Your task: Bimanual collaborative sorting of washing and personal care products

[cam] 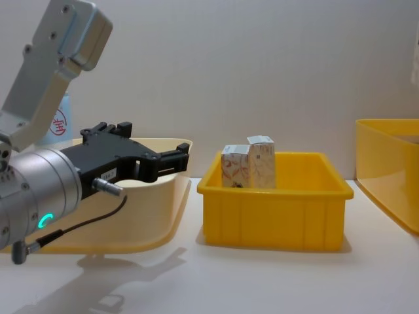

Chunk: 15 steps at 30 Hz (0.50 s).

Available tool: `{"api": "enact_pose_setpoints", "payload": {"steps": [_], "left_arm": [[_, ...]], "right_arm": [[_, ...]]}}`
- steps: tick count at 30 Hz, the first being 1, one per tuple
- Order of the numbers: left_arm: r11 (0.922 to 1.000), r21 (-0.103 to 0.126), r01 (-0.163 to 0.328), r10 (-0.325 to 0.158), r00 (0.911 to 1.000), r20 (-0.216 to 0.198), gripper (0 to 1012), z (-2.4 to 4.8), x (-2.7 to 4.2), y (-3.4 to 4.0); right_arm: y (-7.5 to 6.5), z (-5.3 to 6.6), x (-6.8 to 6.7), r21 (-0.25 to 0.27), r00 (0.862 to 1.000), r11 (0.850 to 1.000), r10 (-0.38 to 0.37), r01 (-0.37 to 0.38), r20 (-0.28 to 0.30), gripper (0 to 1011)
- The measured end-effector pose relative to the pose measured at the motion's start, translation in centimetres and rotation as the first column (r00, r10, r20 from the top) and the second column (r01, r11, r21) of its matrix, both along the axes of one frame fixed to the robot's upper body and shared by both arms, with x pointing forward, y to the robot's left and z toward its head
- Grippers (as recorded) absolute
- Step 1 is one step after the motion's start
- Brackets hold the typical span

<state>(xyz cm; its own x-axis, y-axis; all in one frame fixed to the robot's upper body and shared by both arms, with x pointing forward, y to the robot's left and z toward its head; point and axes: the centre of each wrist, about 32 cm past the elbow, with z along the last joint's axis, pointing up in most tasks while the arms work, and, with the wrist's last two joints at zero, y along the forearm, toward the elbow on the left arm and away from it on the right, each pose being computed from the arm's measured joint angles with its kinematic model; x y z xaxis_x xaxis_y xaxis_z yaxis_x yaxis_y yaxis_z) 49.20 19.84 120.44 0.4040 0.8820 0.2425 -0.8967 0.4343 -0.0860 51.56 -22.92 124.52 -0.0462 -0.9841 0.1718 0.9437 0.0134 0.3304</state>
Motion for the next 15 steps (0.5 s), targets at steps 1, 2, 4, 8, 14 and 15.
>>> {"api": "enact_pose_setpoints", "payload": {"steps": [1, 2, 4, 8, 14, 15], "left_arm": [[1.0000, 0.000, 0.000, 0.000, 1.0000, 0.000, 1000, 0.00, 0.00, 0.00], [1.0000, 0.000, 0.000, 0.000, 1.0000, 0.000, 1000, 0.00, 0.00, 0.00], [1.0000, 0.000, 0.000, 0.000, 1.0000, 0.000, 1000, 0.00, 0.00, 0.00], [1.0000, 0.000, 0.000, 0.000, 1.0000, 0.000, 1000, 0.00, 0.00, 0.00], [1.0000, 0.000, 0.000, 0.000, 1.0000, 0.000, 1000, 0.00, 0.00, 0.00], [1.0000, 0.000, 0.000, 0.000, 1.0000, 0.000, 1000, 0.00, 0.00, 0.00]], "right_arm": [[0.00, -0.06, 0.04, 0.002, 1.000, 1.000, 0.000, 0.000, -0.006, 421], [-0.01, -0.09, 0.06, 0.003, 1.000, 1.000, -0.001, 0.001, -0.007, 421], [-0.02, -0.16, 0.11, 0.006, 1.000, 1.000, -0.002, 0.002, -0.010, 421], [-0.08, -0.25, 0.16, 0.010, 1.000, 1.000, -0.005, 0.005, -0.006, 421], [-0.23, -0.30, 0.16, 0.013, 1.000, 1.000, -0.017, 0.017, 0.003, 421], [-0.27, -0.34, 0.14, 0.014, 1.000, 1.000, -0.021, 0.021, 0.002, 421]]}}
